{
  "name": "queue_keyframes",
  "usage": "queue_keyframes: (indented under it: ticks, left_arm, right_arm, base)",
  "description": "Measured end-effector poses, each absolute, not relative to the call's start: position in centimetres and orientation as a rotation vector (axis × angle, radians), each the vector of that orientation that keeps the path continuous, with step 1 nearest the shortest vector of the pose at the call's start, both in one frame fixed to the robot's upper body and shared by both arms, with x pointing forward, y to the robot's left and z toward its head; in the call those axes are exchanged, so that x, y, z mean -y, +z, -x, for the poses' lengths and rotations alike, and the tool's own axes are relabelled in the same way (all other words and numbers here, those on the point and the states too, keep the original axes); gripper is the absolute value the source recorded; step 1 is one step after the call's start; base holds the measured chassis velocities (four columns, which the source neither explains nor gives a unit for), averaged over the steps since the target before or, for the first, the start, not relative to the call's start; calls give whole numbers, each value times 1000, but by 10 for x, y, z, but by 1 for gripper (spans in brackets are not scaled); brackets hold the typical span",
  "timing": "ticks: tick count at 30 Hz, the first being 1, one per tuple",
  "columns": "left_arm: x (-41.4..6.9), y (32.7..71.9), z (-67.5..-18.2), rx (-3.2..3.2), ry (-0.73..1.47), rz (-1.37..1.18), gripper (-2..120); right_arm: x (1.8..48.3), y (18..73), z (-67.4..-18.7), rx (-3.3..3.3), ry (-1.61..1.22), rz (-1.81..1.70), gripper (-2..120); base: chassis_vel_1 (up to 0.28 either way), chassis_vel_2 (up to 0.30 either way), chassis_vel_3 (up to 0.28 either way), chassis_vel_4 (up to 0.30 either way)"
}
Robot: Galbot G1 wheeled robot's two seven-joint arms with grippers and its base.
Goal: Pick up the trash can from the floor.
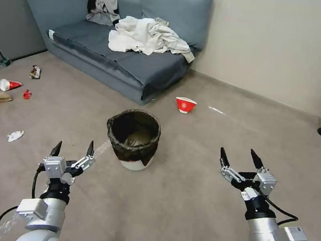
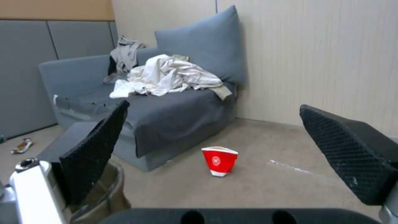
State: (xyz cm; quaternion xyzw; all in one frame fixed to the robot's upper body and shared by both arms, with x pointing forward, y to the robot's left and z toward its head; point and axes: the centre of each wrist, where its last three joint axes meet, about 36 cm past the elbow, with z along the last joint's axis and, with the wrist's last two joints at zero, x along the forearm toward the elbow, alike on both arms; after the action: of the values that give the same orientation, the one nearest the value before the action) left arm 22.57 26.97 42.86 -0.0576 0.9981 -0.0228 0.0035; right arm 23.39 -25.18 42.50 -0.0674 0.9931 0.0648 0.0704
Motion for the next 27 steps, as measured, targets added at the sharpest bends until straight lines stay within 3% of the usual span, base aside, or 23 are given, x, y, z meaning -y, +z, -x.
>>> queue_keyframes:
  ticks: [13,27]
  left_arm:
    - [-271,425,-231,-3146,-84,172,100]
    - [-279,430,-287,-3385,-316,110,100]
  right_arm:
    - [252,421,-236,-2990,189,203,100]
    - [251,417,-237,-2987,156,211,100]
  base:
    - [-153,147,141,-153]
    - [0,0,0,0]
